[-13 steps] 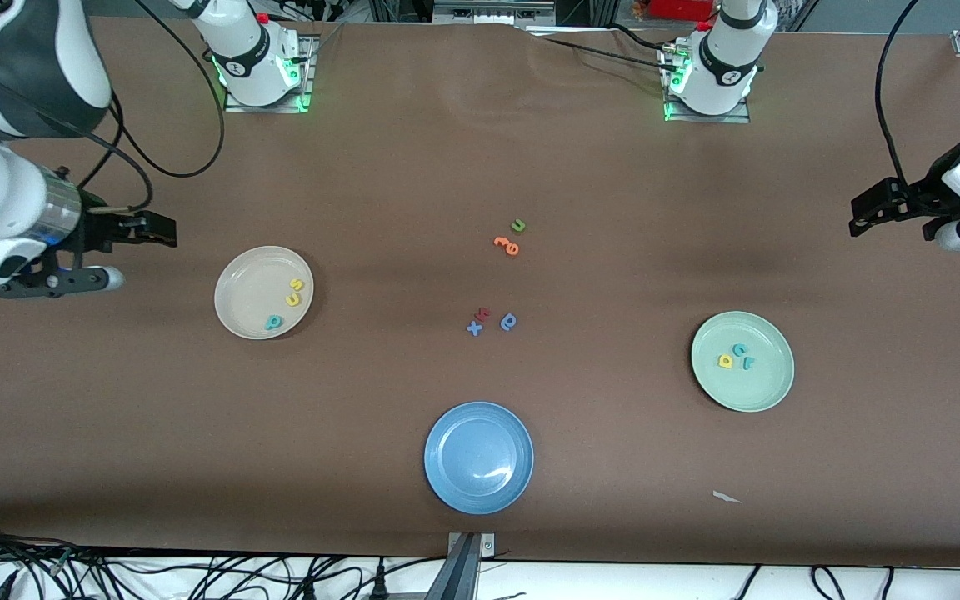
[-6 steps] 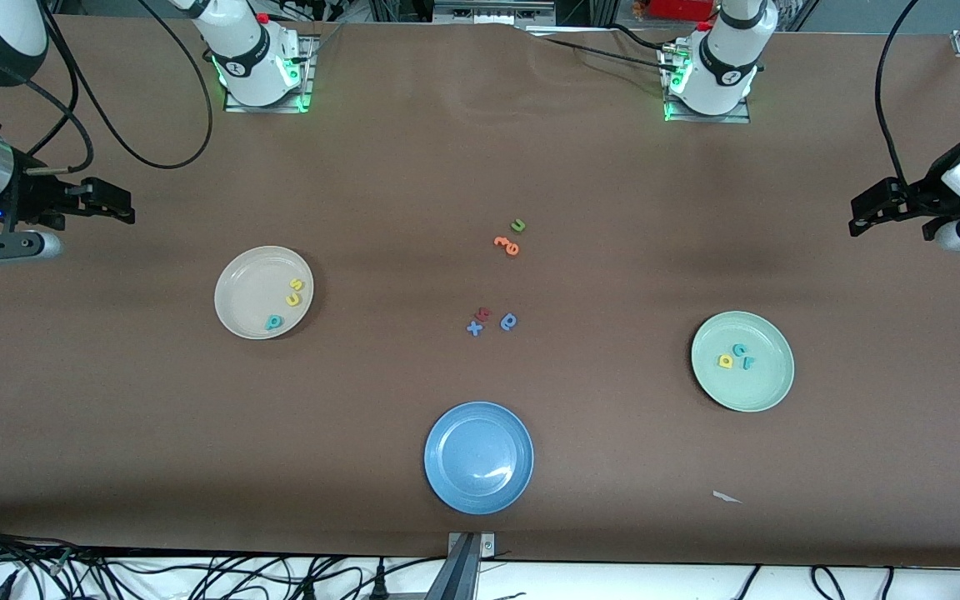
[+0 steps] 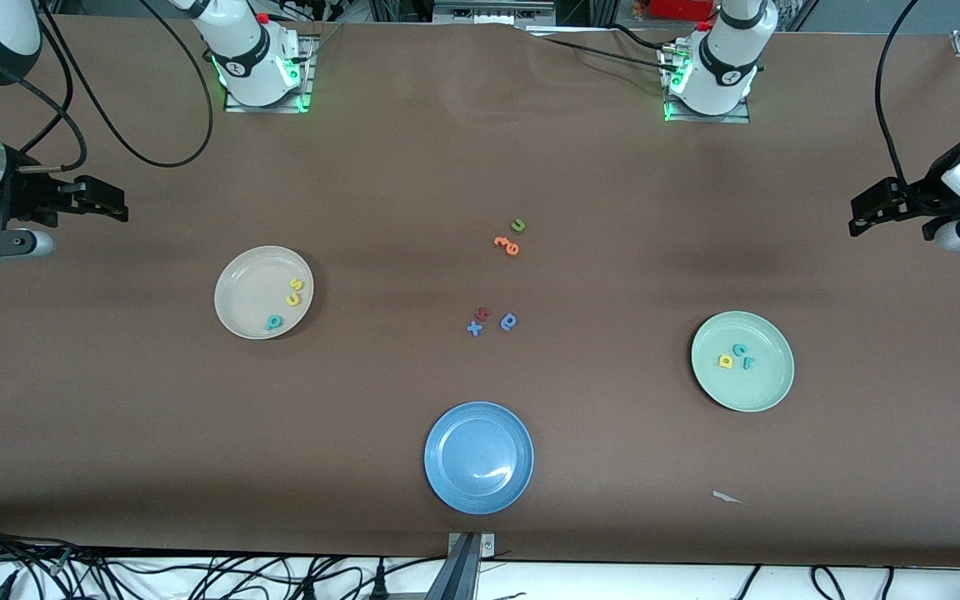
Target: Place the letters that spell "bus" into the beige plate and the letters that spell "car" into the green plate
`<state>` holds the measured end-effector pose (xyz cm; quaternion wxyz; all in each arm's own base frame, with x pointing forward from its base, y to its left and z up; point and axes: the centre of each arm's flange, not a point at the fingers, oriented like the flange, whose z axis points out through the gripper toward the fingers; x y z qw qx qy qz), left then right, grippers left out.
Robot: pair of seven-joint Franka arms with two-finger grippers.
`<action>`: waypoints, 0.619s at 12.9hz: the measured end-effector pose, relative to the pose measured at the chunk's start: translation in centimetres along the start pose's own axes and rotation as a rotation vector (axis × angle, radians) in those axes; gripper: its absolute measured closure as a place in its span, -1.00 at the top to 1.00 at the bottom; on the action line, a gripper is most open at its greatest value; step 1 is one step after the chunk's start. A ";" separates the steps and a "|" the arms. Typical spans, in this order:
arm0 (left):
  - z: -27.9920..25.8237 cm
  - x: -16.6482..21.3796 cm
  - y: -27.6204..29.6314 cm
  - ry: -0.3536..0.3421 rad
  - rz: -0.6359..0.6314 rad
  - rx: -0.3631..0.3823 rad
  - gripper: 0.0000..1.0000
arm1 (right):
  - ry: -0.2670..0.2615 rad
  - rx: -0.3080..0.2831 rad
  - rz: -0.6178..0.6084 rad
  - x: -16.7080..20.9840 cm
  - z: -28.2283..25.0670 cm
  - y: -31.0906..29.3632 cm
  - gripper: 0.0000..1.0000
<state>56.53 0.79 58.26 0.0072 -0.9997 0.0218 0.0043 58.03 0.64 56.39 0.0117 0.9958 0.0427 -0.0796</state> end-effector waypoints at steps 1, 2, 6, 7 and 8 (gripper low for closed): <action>0.0 0.0 0.0 0.000 0.000 0.000 1.00 | 0.001 0.000 0.016 -0.1 0.0 0.9 1.00; 0.0 0.0 0.0 0.000 0.000 0.000 1.00 | 0.001 0.001 0.027 -0.1 -0.1 1.5 1.00; 0.0 0.0 0.0 0.000 0.000 0.000 1.00 | 0.017 -0.023 0.035 -0.2 -0.8 2.1 1.00; 0.0 0.0 0.0 0.000 0.000 0.000 1.00 | 0.019 -0.025 0.034 -0.2 -1.0 2.0 1.00; 0.0 0.0 0.0 0.000 0.000 0.000 1.00 | 0.019 -0.025 0.032 -0.2 -1.0 1.9 1.00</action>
